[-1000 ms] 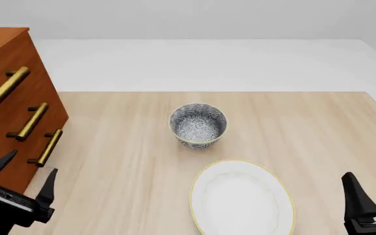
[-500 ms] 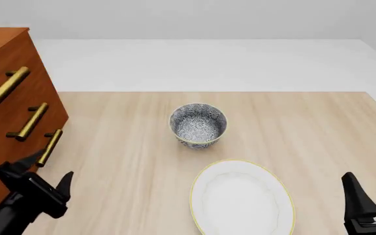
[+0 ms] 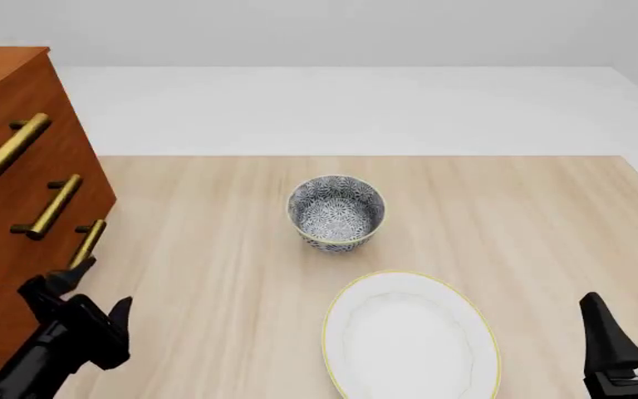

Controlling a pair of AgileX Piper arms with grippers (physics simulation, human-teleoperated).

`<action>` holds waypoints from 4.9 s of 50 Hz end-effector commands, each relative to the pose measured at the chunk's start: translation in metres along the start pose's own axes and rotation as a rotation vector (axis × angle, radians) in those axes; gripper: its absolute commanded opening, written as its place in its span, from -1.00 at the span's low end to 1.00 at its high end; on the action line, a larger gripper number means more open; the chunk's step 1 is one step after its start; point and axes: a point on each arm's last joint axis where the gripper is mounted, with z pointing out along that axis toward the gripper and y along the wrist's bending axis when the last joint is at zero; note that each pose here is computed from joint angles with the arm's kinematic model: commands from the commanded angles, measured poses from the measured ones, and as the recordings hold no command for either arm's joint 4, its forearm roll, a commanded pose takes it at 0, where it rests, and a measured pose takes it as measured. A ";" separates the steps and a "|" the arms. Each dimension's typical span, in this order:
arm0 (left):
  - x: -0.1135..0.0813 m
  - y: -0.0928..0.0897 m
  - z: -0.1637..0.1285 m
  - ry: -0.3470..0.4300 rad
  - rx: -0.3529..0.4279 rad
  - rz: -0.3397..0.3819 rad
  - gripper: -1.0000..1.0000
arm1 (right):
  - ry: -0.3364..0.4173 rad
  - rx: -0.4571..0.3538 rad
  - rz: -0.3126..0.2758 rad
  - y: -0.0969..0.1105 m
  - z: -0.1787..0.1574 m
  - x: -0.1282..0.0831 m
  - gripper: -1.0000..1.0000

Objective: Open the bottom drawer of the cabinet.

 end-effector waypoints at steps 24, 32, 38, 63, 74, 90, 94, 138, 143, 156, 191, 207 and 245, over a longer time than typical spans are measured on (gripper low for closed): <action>0.012 -0.002 0.004 0.060 -0.005 0.076 1.00 | 0.000 0.000 0.000 0.000 0.000 0.000 1.00; 0.016 -0.002 0.004 0.082 -0.002 0.068 1.00 | 0.000 0.000 0.000 0.000 0.000 0.000 1.00; 0.019 -0.002 0.004 0.099 -0.002 0.062 1.00 | 0.000 0.000 0.000 0.000 0.000 0.000 1.00; 0.023 0.002 0.003 0.122 -0.022 0.079 1.00 | 0.000 0.000 0.000 0.000 0.000 0.000 1.00; 0.024 0.002 0.004 0.129 -0.018 0.089 1.00 | 0.000 0.000 0.000 0.000 0.000 0.000 1.00; 0.032 0.002 0.013 0.166 -0.009 0.082 1.00 | 0.000 0.000 0.000 0.000 0.000 0.000 1.00; 0.033 0.002 0.014 0.172 -0.010 0.076 1.00 | 0.000 0.000 0.000 0.000 0.000 0.000 1.00; 0.048 0.004 0.044 0.220 -0.009 0.069 1.00 | 0.000 0.000 0.000 0.000 0.000 0.000 1.00; 0.050 0.003 0.046 0.226 -0.007 0.069 1.00 | 0.000 0.000 0.000 0.000 0.000 0.000 1.00; 0.057 0.003 0.053 0.246 -0.006 0.065 1.00 | 0.000 0.000 0.000 0.000 0.000 0.000 1.00; 0.074 0.001 0.063 0.303 -0.001 0.033 1.00 | 0.000 0.000 0.000 0.000 0.000 0.000 1.00; 0.081 -0.002 0.072 0.318 0.011 0.036 1.00 | 0.000 0.000 0.000 0.000 0.000 0.000 1.00; 0.064 -0.003 0.062 0.262 0.036 0.170 -1.00 | 0.000 0.000 0.000 0.000 0.000 0.000 1.00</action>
